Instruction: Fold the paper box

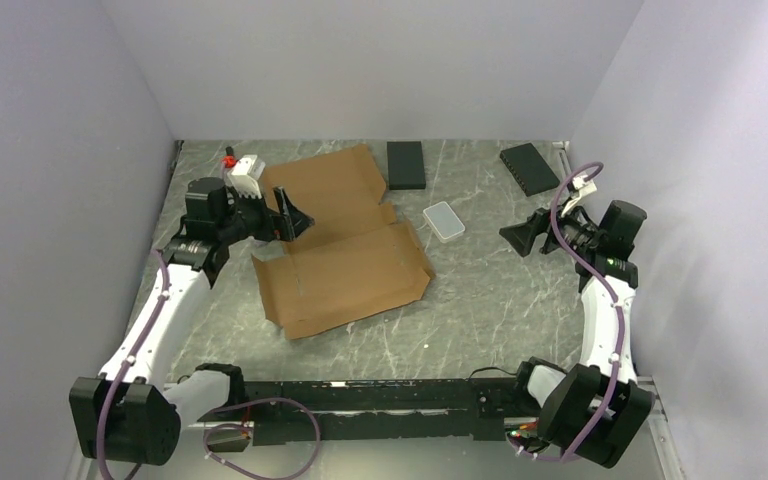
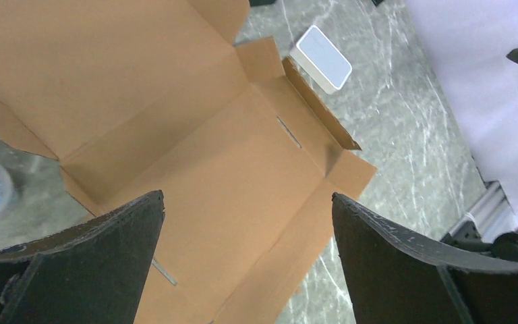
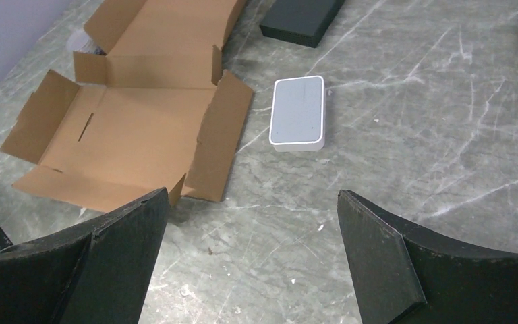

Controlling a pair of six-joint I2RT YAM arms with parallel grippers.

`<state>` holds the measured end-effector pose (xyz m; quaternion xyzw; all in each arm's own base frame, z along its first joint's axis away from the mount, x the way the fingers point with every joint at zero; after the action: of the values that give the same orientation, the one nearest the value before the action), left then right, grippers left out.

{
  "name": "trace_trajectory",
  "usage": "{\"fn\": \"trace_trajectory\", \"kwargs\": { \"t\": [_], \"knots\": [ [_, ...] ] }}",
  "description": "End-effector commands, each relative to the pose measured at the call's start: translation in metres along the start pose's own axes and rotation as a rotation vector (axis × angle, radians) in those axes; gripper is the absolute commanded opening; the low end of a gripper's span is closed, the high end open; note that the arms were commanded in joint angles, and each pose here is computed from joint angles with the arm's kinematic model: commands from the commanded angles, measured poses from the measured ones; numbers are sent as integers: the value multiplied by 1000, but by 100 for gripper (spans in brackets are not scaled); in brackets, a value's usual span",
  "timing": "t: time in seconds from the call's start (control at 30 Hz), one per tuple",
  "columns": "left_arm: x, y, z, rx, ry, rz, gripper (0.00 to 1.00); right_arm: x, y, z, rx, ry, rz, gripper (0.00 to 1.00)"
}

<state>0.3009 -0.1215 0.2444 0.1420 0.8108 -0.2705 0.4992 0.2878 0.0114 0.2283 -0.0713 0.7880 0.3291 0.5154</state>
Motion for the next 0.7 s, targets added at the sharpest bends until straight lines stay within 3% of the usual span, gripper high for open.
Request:
{"fn": "trace_trajectory", "kwargs": {
  "t": [0.0,0.4,0.67],
  "knots": [
    [-10,-18,1,108,7,-41,99,-6,14,-1,-73,-27,-69,100],
    [26,-22,-7,46,59,-365,98,-7,16,-2,-73,-32,-44,100],
    [64,10,-15,-209,115,-422,97,-9,21,-4,-84,-34,-50,100]
  ]
}}
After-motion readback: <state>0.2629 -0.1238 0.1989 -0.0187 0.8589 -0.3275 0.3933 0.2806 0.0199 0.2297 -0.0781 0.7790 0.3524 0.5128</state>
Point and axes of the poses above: each gripper's point midway between its finger pads, its own z axis out along the fingers, its own y axis along the line the jaws close on, x = y × z, the point moved 2 cm from there along -z, back along the fingers, and after that the axes turned 10 degrees about z, right-handed, at the moved point
